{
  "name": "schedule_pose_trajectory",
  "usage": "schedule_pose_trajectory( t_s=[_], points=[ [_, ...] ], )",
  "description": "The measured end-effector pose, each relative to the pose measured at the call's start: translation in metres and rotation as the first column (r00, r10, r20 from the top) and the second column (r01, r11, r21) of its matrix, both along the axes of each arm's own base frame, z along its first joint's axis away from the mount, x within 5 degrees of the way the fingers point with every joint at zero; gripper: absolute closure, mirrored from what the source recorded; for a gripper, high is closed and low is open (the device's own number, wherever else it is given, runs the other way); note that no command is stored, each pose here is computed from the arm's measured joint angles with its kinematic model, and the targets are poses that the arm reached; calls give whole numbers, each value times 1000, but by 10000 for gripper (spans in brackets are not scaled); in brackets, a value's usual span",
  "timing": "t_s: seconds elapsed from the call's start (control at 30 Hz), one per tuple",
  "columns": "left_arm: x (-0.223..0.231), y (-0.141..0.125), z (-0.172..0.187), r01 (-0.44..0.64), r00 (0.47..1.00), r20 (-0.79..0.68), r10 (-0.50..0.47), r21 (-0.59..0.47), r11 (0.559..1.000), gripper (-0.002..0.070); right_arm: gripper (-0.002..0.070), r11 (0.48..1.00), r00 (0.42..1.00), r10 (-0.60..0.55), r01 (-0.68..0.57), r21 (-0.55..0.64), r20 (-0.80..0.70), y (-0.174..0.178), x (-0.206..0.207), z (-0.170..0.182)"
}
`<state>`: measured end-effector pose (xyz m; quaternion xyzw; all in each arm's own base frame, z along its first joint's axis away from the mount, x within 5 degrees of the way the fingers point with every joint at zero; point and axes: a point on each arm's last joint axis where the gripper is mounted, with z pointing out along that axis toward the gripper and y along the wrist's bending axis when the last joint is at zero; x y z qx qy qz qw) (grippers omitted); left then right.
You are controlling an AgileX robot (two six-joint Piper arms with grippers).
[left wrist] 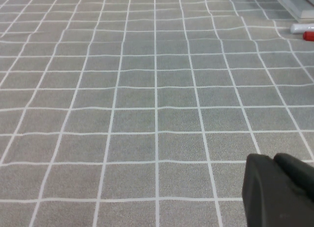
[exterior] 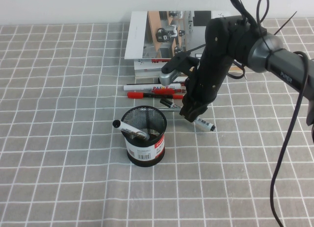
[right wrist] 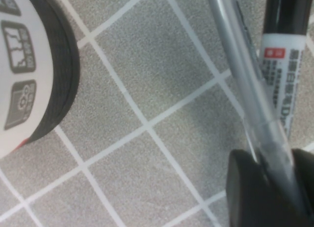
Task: Put the pen into the pen holder
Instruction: Pick up the pen on the table
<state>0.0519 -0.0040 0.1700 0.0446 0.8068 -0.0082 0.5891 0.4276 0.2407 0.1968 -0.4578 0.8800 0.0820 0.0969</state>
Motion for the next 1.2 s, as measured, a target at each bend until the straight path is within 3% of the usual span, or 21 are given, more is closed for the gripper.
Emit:
schedule_pose_trajectory(
  t_s=[0.2, 0.27, 0.4, 0.73, 1.03, 1.2],
  points=[
    [0, 0, 0, 0, 1000, 0, 0, 0, 1000, 678, 367, 999, 1000, 8, -7, -44, 21, -4, 2, -2],
    [0, 0, 0, 0, 1000, 0, 0, 0, 1000, 678, 344, 996, 999, 13, -10, -87, 42, -7, 4, -2],
    [0, 0, 0, 0, 1000, 0, 0, 0, 1000, 678, 358, 988, 996, -6, 19, -155, 87, -16, 7, 3],
    [0, 0, 0, 0, 1000, 0, 0, 0, 1000, 678, 430, 987, 990, -54, 72, -141, 129, -29, 10, 24],
    [0, 0, 0, 0, 1000, 0, 0, 0, 1000, 678, 433, 995, 994, -95, 95, -1, 47, -19, 5, 25],
    [0, 0, 0, 0, 1000, 0, 0, 0, 1000, 678, 433, 995, 995, -98, 98, 17, 33, -17, 4, 24]
  ],
)
